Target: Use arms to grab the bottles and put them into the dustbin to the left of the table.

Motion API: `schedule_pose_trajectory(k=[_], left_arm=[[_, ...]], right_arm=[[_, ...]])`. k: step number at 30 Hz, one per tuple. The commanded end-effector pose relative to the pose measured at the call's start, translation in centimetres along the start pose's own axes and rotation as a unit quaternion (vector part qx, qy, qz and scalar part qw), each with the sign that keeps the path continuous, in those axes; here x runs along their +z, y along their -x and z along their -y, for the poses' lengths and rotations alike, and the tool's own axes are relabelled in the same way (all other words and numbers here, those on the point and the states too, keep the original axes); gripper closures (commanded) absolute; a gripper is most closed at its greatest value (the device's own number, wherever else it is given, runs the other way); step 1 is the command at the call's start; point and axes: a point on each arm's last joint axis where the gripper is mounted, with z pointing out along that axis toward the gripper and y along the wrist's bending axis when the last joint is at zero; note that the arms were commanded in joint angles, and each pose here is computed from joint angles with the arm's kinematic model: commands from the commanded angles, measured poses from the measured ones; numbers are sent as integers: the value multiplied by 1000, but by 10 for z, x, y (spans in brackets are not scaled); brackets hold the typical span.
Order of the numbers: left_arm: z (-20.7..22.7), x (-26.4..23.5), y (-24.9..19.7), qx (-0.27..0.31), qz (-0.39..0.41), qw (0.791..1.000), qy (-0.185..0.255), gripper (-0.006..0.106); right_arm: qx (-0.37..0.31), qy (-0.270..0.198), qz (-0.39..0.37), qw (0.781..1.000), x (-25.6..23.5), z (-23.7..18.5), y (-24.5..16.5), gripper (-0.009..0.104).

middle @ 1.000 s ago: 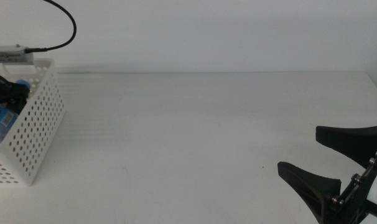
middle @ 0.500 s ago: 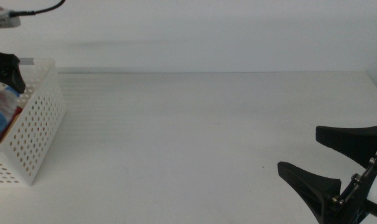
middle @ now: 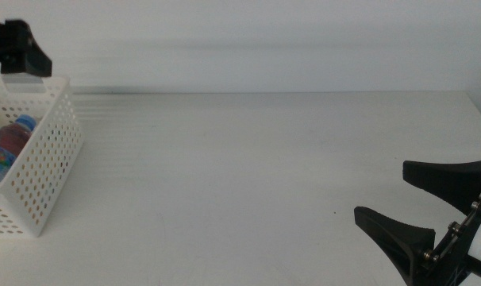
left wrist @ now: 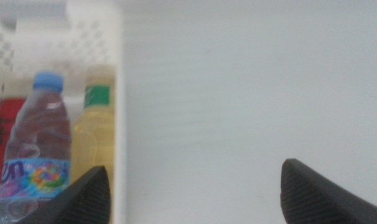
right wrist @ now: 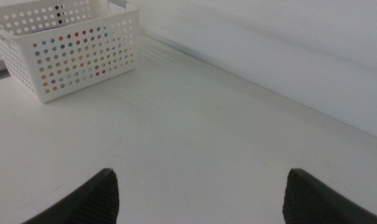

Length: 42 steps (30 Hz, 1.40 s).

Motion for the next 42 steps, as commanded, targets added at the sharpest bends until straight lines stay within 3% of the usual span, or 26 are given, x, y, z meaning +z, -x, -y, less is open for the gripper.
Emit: schedule_pose_trajectory(k=[1, 8, 13, 25, 35, 42], left_arm=[[18, -37, 7, 17, 77, 997, -13, 10], [49, -88, -7, 57, 212, 975, -29, 10], [56, -100, -37, 52, 284, 957, -35, 10], [48, -117, -106, 29, 336, 941, -5, 10], [47, -122, -111, 31, 347, 937, -2, 10], [47, -122, -111, 31, 347, 937, -2, 10]], right_arm=[[-4, -5, 54, 998, -2, 2, 16, 19], [-4, -5, 54, 998, -2, 2, 16, 19], [-4, -5, 54, 998, -2, 2, 16, 19], [-4, -5, 54, 998, -2, 2, 16, 19], [-4, -5, 54, 998, -2, 2, 16, 19], [-3, -14, 108, 994, -28, 3, 20, 19]])
